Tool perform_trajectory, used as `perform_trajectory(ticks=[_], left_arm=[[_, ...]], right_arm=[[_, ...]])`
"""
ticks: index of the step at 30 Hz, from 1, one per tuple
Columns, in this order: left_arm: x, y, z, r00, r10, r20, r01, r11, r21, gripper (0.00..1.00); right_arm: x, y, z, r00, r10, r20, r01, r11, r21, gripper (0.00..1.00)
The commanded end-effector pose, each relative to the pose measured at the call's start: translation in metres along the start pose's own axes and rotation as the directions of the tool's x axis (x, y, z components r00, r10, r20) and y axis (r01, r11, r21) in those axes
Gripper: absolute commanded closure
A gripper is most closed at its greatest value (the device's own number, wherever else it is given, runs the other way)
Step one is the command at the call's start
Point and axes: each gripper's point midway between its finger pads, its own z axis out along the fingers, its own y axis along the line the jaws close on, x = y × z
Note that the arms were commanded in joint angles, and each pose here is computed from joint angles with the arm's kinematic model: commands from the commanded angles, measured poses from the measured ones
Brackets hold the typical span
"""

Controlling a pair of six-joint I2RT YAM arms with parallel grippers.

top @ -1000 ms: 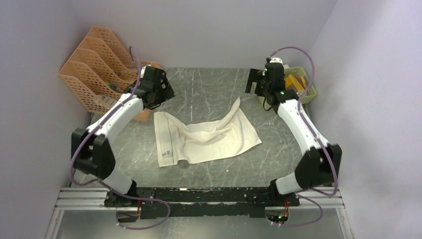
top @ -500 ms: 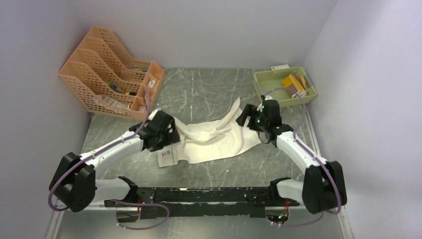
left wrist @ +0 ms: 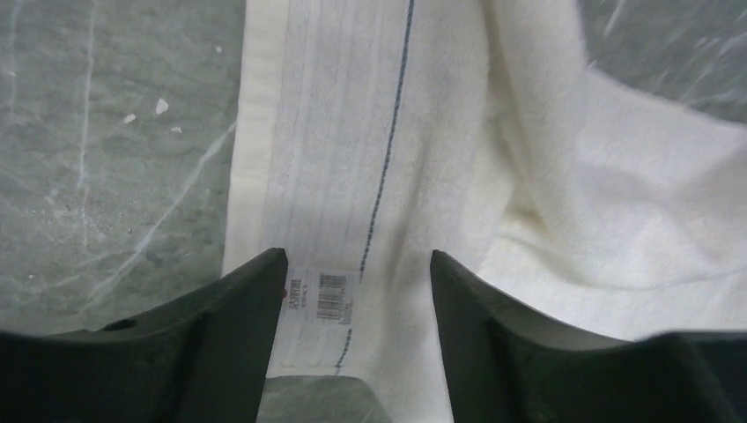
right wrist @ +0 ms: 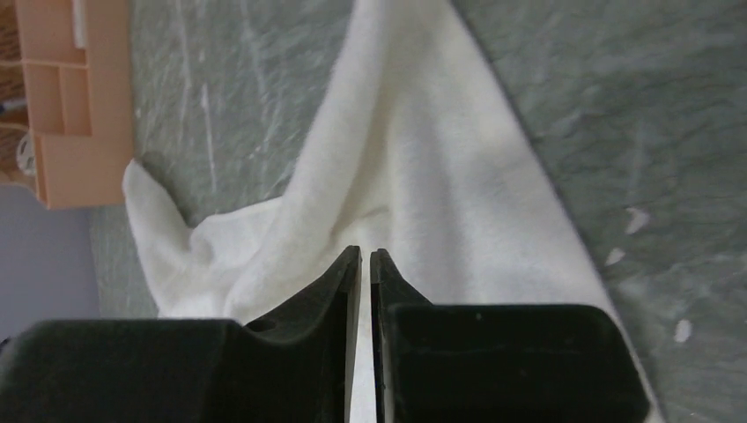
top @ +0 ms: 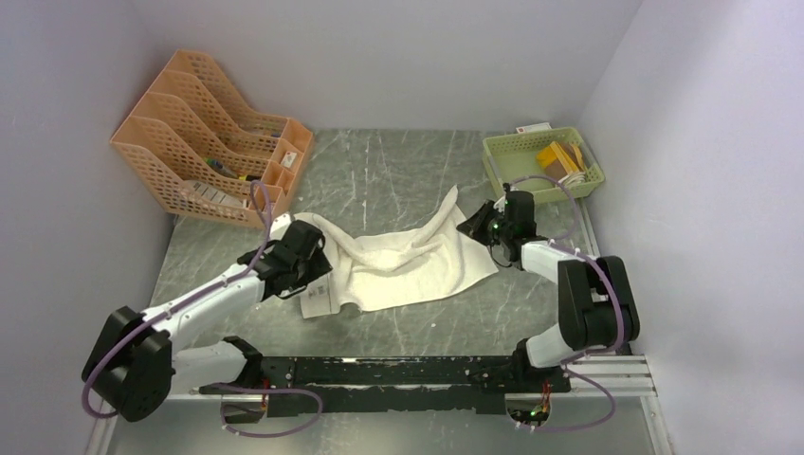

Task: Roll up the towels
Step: Flatten out the towel at the center of the board.

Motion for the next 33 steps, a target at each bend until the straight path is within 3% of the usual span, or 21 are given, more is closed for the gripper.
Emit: perform_trajectory(ticks=[1, 4, 9, 14, 19, 26, 33], left_arm=[[-0.038, -0.015, -0.013, 0.983, -0.069, 0.169, 0.056, 0.995, 0.081, 0.39], [-0.053, -0.027, -0.018, 0.968, -0.116, 0.221, 0.079, 0.983, 0.168, 0.63], [-0.042, -0.019, 0.013, 0.980, -0.120, 0.157, 0.097, 0.985, 0.143, 0.86], [-0.016, -0.003, 0.053, 0.992, -0.118, 0.034, 0.114, 0.989, 0.091, 0.92], [0.000, 0.022, 0.077, 0.988, -0.138, -0.071, 0.137, 0.990, -0.026, 0.93], [0.040, 0.065, 0.068, 0.963, -0.202, -0.180, 0.165, 0.965, -0.205, 0.93], [0.068, 0.088, 0.035, 0.933, -0.282, -0.226, 0.226, 0.943, -0.245, 0.93]], right_arm=[[-0.020, -0.011, 0.013, 0.998, 0.023, 0.060, -0.022, 1.000, -0.011, 0.94], [-0.021, -0.019, 0.023, 0.998, 0.025, 0.057, -0.026, 1.000, 0.004, 1.00], [-0.011, -0.034, 0.038, 0.999, 0.048, 0.023, -0.049, 0.998, 0.032, 1.00], [0.001, -0.056, 0.040, 0.998, 0.069, -0.013, -0.067, 0.990, 0.126, 1.00], [0.008, -0.092, 0.017, 0.973, 0.231, -0.013, -0.224, 0.954, 0.199, 1.00], [0.034, -0.136, -0.024, 0.859, 0.512, 0.023, -0.500, 0.827, 0.258, 1.00], [0.057, -0.154, -0.079, 0.840, 0.527, 0.132, -0.529, 0.737, 0.422, 1.00]])
